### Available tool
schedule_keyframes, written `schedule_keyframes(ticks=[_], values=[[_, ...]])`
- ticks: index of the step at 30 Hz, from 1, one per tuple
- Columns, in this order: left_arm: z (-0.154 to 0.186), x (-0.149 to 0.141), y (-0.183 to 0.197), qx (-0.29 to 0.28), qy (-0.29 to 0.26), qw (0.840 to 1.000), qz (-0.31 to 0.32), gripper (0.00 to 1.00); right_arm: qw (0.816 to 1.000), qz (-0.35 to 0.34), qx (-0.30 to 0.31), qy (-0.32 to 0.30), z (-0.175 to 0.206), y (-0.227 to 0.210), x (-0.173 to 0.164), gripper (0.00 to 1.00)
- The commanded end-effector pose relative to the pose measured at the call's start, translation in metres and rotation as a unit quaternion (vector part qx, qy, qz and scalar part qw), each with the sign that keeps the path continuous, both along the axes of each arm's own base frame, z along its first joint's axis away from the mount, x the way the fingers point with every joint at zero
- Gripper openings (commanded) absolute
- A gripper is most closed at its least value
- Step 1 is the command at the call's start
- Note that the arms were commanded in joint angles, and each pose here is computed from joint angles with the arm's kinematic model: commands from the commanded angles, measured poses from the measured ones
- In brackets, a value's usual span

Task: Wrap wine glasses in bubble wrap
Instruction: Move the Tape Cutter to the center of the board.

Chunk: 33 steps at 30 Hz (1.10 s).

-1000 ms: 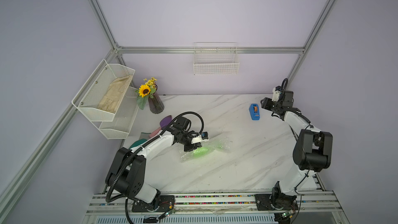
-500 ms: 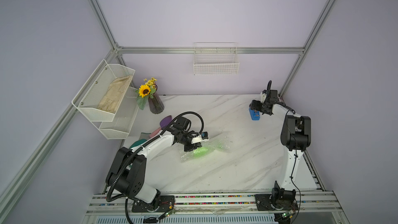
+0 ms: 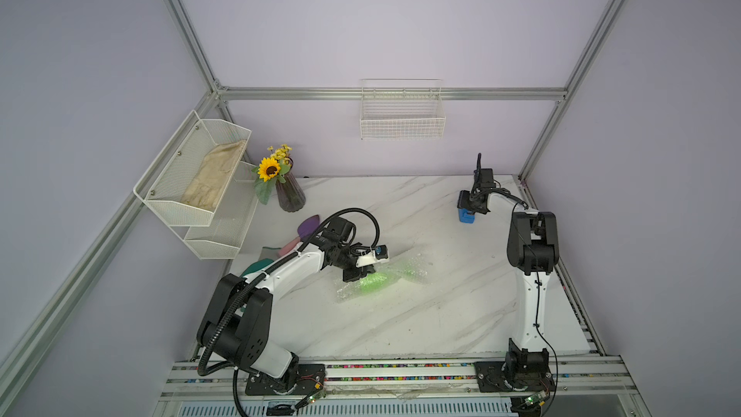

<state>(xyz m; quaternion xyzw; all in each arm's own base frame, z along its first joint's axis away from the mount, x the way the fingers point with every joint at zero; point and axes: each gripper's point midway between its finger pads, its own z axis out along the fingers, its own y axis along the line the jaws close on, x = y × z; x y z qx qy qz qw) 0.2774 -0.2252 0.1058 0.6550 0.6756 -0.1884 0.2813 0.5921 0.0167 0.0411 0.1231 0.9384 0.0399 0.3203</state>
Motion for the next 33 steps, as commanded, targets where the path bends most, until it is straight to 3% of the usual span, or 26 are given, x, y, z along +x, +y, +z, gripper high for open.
schedule_keyframes(ticks=[1,6,11,19,22,26,30,33], values=[[0.011,0.006,0.001,0.003,-0.023,1.000,0.003,0.09,0.999,-0.030,0.032,0.008,0.012,0.051,-0.010,0.56],[0.010,0.006,-0.001,-0.001,-0.017,1.000,-0.001,0.09,0.998,-0.060,0.010,0.020,-0.006,0.094,-0.014,0.56],[0.002,0.004,-0.001,0.007,-0.010,1.000,-0.004,0.09,0.998,-0.060,0.010,0.004,-0.002,0.107,-0.005,0.63],[0.002,0.004,-0.001,0.007,-0.009,1.000,-0.007,0.09,1.000,0.022,0.016,-0.014,0.050,0.117,0.001,0.90],[0.001,0.004,-0.001,0.009,-0.009,1.000,-0.006,0.09,0.998,0.045,0.042,-0.021,0.073,0.112,-0.005,0.92],[0.000,0.005,0.000,0.013,-0.009,1.000,-0.004,0.09,0.987,0.080,0.141,-0.019,0.087,0.105,-0.024,0.81],[-0.001,0.006,0.000,0.013,-0.009,1.000,-0.004,0.09,0.947,0.130,0.293,-0.020,0.087,0.112,-0.044,0.60],[-0.003,0.004,0.001,0.015,-0.005,1.000,-0.003,0.09,0.929,0.150,0.339,-0.013,0.080,0.119,-0.053,0.49]])
